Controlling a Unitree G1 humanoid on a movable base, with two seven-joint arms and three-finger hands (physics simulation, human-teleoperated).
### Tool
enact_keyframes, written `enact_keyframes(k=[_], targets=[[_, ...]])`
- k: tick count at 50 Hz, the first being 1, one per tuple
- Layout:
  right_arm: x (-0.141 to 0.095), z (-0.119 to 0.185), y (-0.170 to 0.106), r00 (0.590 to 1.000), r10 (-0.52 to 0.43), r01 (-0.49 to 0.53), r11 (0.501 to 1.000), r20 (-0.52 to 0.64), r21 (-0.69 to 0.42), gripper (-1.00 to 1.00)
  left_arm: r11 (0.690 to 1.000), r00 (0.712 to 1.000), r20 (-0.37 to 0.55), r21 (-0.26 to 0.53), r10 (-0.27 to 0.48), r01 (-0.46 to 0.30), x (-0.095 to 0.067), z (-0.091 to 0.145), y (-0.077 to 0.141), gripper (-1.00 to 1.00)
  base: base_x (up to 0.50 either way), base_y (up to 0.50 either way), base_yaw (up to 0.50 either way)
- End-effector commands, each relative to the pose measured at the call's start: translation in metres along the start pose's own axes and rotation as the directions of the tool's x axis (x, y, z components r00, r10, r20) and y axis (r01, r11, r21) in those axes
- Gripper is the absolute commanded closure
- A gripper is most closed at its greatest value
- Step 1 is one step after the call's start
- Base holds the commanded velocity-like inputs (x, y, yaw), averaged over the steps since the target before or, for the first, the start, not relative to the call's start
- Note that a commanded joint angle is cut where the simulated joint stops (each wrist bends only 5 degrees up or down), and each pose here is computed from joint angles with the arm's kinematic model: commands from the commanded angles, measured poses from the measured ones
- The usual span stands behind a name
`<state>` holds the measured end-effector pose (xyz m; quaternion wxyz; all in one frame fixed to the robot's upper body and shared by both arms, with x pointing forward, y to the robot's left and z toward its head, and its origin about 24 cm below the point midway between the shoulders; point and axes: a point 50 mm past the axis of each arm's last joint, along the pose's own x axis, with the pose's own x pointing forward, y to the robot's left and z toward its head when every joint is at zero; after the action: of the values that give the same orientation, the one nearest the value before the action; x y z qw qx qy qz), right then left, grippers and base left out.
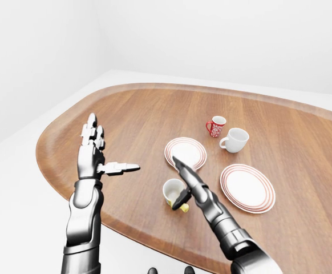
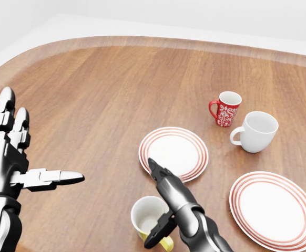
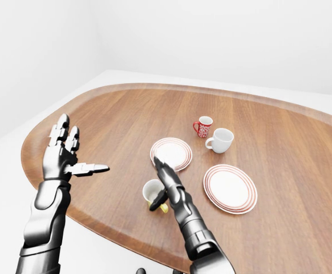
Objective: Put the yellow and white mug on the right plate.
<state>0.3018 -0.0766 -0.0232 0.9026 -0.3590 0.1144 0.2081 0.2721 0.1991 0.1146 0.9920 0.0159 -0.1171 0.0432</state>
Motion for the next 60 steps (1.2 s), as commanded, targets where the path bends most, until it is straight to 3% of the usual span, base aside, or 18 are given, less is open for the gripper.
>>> enact_keyframes(k=[1, 51, 52, 53, 54, 60], targets=[[0.0006, -0.0053, 0.0035, 1.0, 0.006, -0.006, 1.0, -0.023, 0.0, -1.0, 1.0, 1.0, -0.005, 0.001, -0.002, 0.002, -0.0003, -0.0013, -0.0005, -1.0, 0.0, 0.0, 0.0], [0.0014, -0.0138, 0.0062, 0.998, 0.012, -0.012, 1.0, -0.065, 0.001, -1.0, 1.0, 1.0, 0.002, 0.002, -0.003, 0.003, -0.0009, 0.0005, -0.0011, -1.0, 0.0, 0.0, 0.0], [0.0014, -0.0136, 0.0061, 0.998, 0.012, -0.011, 1.0, -0.064, 0.002, -0.15, 1.0, 1.0, 0.005, 0.002, -0.003, 0.003, -0.001, 0.001, -0.001, -1.0, 0.0, 0.0, 0.0], [0.0014, -0.0134, 0.006, 0.998, 0.01, -0.01, 1.0, -0.063, 0.002, 0.86, 1.0, 1.0, 0.005, 0.002, -0.003, 0.003, -0.001, 0.001, -0.0009, -1.0, 0.0, 0.0, 0.0], [0.0014, -0.0135, 0.0059, 0.998, 0.01, -0.01, 1.0, -0.063, 0.002, 1.0, 1.0, 1.0, 0.003, 0.002, -0.003, 0.003, -0.0008, 0.0006, -0.0009, -1.0, 0.0, 0.0, 0.0], [0.001, -0.0126, 0.0057, 0.998, 0.007, -0.007, 1.0, -0.058, 0.004, 1.0, 1.0, 1.0, 0.009, 0.001, -0.003, 0.003, -0.001, 0.002, -0.001, -1.0, 0.0, 0.0, 0.0]])
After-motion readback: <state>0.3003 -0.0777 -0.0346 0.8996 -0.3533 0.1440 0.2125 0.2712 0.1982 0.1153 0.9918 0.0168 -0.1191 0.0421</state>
